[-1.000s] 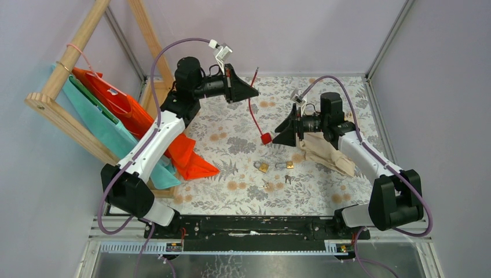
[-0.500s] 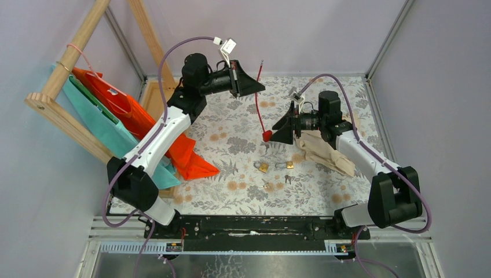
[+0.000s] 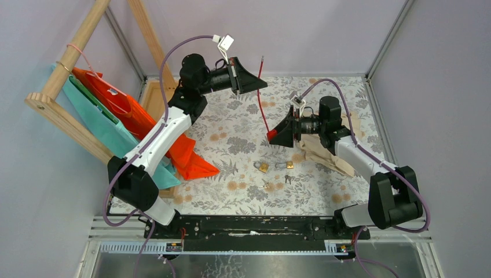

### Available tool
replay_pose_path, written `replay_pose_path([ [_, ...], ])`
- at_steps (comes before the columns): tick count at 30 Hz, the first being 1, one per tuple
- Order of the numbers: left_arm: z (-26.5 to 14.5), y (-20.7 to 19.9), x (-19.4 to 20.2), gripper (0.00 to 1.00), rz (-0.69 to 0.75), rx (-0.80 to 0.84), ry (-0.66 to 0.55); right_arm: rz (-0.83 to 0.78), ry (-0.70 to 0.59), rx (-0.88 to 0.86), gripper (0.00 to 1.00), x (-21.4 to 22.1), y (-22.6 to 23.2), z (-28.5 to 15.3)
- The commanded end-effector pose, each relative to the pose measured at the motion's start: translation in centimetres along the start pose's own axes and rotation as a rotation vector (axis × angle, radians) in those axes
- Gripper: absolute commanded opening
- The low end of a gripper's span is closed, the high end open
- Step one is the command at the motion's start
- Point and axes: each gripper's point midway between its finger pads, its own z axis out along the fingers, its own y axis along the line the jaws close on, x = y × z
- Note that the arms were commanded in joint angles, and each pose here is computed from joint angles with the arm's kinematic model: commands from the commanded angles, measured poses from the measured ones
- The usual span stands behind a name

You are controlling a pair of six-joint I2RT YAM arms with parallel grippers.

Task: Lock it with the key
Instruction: Lock the lock.

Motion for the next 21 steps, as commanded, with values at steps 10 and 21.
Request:
replay_pose_path([
  [10,0.19,-2.13,-0.89,0.0,-0.016,0.109,-0.045,-0.072,-0.052,-0.129,0.59,-2.11,3.71,-0.26],
  [21,-0.12,-1.71,-0.94,0.0,-0.022,0.098,-0.055,-0.072,-0.042,-0.129,0.45,-1.69,3.76,-0.34],
])
